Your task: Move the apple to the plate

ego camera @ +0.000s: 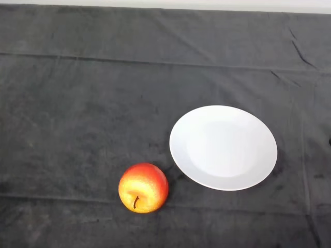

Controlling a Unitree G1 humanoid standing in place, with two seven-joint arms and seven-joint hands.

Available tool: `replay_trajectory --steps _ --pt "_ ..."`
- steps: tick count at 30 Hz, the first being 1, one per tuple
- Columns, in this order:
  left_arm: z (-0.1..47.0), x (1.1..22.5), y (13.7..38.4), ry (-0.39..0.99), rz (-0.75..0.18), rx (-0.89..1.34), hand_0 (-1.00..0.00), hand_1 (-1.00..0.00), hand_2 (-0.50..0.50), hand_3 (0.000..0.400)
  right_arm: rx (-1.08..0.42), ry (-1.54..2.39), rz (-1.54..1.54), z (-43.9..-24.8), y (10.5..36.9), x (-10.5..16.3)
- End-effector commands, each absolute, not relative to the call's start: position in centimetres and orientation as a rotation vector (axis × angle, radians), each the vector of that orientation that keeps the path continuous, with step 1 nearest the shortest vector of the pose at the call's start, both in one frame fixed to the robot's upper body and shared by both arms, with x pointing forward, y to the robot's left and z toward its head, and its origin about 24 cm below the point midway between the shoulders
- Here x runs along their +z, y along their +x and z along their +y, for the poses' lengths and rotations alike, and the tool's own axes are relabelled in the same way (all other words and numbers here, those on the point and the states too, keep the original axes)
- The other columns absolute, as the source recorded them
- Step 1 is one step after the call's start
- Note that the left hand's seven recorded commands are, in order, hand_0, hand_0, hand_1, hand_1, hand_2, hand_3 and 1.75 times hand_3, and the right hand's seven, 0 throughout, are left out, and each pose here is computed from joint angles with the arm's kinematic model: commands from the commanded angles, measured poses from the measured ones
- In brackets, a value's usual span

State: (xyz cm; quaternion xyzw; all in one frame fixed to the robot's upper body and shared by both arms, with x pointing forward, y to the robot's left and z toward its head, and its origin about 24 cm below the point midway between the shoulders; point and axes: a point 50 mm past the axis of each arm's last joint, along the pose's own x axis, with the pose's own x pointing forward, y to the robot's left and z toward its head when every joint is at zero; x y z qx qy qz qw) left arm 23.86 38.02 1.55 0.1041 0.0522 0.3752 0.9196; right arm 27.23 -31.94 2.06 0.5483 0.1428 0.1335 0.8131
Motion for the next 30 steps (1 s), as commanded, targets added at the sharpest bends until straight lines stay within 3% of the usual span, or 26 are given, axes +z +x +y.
replay_trajectory --steps 1,30 --pt "38.7 1.9 23.3 0.229 0.100 0.786 0.00 0.00 0.00 0.000 0.263 1.161 0.290 -32.8 26.8 2.3" --pt "38.2 4.2 24.9 0.283 -0.039 0.758 0.00 0.00 0.00 0.000 0.262 1.161 0.290 -32.8 26.8 2.3"
